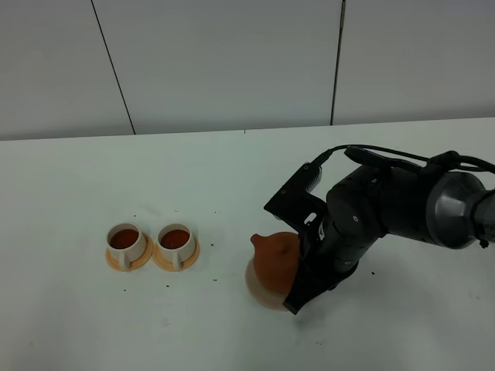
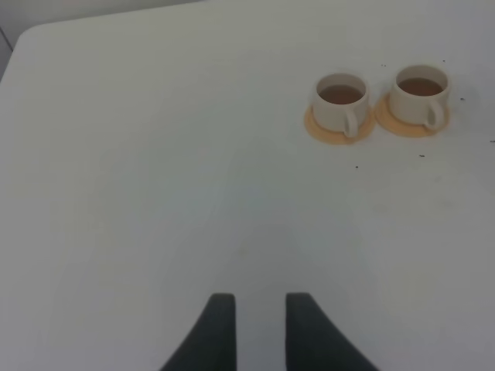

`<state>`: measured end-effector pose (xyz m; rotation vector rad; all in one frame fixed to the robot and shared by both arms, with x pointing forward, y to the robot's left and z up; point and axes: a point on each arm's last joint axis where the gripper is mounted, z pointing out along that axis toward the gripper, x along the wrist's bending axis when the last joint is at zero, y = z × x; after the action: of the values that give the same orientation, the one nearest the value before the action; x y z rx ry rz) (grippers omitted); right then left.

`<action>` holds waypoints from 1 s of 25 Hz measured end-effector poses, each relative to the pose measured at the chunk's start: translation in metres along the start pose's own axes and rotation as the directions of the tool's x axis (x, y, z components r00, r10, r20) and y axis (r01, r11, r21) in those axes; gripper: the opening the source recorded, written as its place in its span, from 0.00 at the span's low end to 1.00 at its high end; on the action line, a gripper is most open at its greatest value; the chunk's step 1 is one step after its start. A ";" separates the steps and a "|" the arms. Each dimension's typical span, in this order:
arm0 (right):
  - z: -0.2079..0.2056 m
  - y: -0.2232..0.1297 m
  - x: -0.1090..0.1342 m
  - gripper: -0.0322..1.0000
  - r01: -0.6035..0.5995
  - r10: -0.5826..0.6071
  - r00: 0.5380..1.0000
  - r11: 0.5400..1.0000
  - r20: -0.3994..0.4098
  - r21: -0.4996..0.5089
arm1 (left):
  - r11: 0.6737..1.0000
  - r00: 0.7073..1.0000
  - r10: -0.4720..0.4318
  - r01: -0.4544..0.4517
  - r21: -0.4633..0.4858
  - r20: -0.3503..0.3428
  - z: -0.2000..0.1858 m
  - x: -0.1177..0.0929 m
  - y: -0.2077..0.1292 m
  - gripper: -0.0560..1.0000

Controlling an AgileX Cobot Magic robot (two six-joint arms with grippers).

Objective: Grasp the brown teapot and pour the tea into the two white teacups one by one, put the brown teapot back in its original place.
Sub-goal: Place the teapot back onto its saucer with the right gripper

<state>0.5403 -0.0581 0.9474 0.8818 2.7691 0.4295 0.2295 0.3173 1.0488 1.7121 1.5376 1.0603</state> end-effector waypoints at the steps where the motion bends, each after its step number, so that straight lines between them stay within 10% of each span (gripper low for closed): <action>1: 0.001 -0.001 0.000 0.12 -0.002 0.002 1.000 1.000 -0.001 0.000 | 1.000 1.000 0.002 -0.002 0.000 0.000 0.000 0.000 0.000 0.27; 25: 0.019 -0.004 0.004 0.12 -0.007 0.007 0.999 1.000 -0.032 -0.004 | 1.000 1.000 0.001 -0.001 0.000 0.000 0.000 0.000 0.000 0.27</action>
<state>0.5406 -0.0546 0.9275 0.8917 2.7942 0.4546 0.2295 0.3173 1.0488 1.7126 1.5372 1.0606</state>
